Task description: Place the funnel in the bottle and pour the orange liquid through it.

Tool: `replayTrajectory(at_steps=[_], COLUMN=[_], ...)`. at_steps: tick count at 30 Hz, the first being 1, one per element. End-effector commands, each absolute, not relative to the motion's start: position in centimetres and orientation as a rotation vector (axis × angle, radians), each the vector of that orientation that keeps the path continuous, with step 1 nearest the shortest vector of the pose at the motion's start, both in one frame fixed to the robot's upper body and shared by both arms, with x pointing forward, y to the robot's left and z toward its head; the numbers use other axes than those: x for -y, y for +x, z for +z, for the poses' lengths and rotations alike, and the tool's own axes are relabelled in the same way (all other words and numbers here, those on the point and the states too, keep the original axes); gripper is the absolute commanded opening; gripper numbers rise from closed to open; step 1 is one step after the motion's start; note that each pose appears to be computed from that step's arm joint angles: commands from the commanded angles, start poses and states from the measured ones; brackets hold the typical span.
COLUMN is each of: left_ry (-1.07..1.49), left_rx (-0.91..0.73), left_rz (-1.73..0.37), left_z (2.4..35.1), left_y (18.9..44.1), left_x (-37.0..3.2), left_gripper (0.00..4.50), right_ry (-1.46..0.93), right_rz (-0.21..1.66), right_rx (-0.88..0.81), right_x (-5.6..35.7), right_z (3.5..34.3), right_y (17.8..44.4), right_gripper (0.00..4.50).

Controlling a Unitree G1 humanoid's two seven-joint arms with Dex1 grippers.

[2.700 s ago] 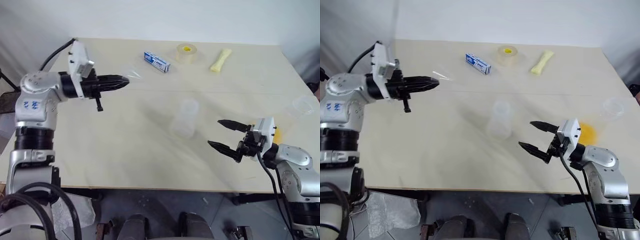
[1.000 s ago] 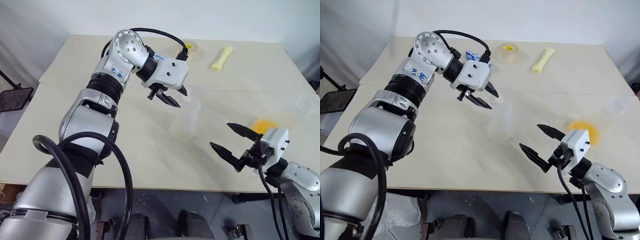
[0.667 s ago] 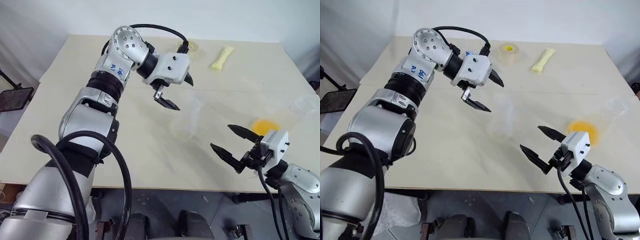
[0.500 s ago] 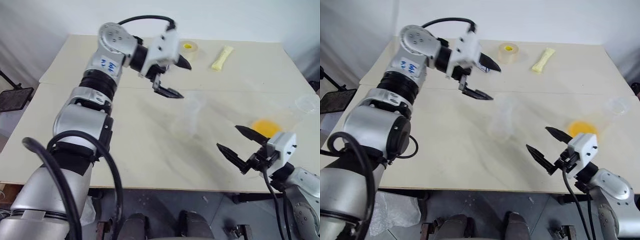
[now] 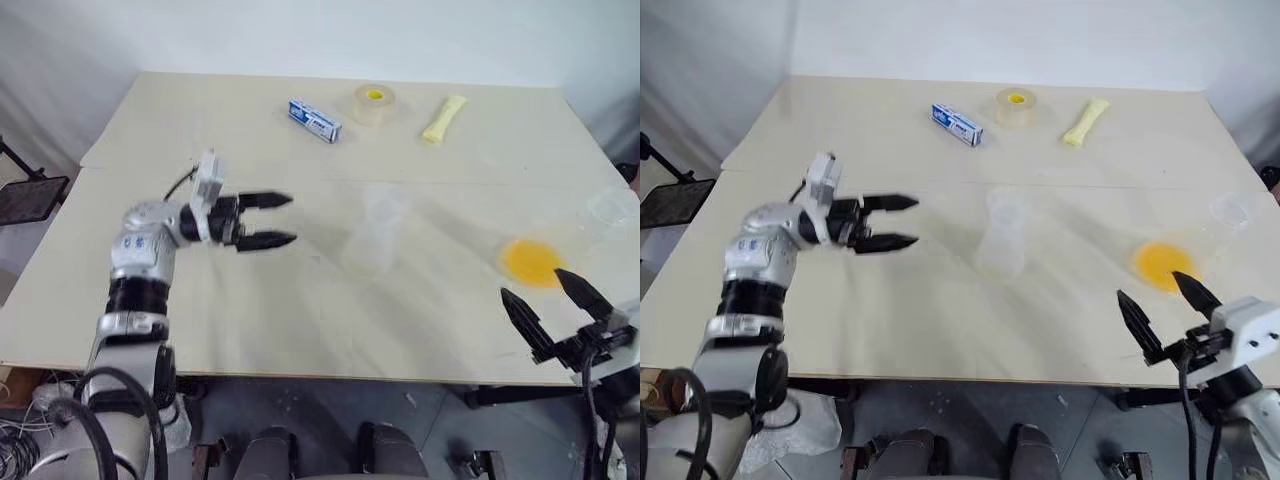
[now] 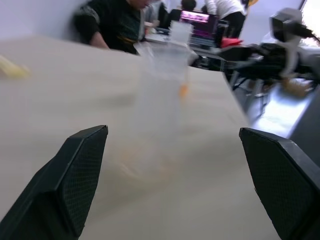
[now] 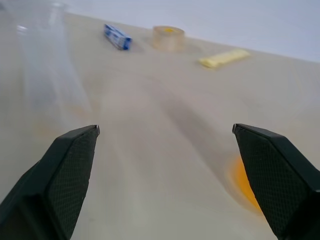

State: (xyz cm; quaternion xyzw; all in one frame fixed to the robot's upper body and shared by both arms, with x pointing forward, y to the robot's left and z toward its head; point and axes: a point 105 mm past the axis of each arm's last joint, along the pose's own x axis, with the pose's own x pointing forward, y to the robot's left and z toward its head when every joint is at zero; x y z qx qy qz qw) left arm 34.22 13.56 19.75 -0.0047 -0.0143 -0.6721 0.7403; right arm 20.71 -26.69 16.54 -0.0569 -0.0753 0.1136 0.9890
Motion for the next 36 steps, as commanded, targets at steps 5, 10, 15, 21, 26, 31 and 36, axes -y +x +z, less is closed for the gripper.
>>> replayTrajectory(at_steps=[5, 10, 15, 21, 26, 31, 36], left_ry=[0.001, 0.040, 0.064, 0.046, 0.028, 0.019, 0.013], left_rx=[0.154, 0.185, 0.233, 0.297, 0.315, 0.330, 0.348], left_rz=[-1.464, -1.410, -1.393, -1.362, -1.352, -1.337, -1.322], left_z=[19.5, 18.9, 19.1, 19.5, 19.3, 19.5, 19.8], left_y=[32.6, 33.3, 33.7, 33.8, 33.4, 33.1, 33.0], left_x=[-12.8, -12.8, -12.5, -11.8, -11.3, -11.1, -10.9], left_gripper=[4.47, 4.47, 4.47, 4.47, 4.47, 4.47, 4.47], right_ry=[-0.124, -0.144, -0.143, -0.147, -0.136, -0.102, -0.108], right_rz=[-0.025, -0.063, -0.116, -0.141, -0.148, -0.162, -0.154], right_rx=[0.138, 0.172, 0.198, 0.211, 0.214, 0.210, 0.238], right_x=[30.5, 31.5, 33.0, 34.2, 35.0, 35.9, 36.2], right_z=[17.1, 17.6, 18.3, 19.0, 19.4, 19.4, 20.0], right_y=[17.9, 18.6, 20.5, 22.9, 24.9, 26.8, 28.3], right_gripper=[4.50, 4.50, 4.50, 4.50, 4.50, 4.50, 4.50])
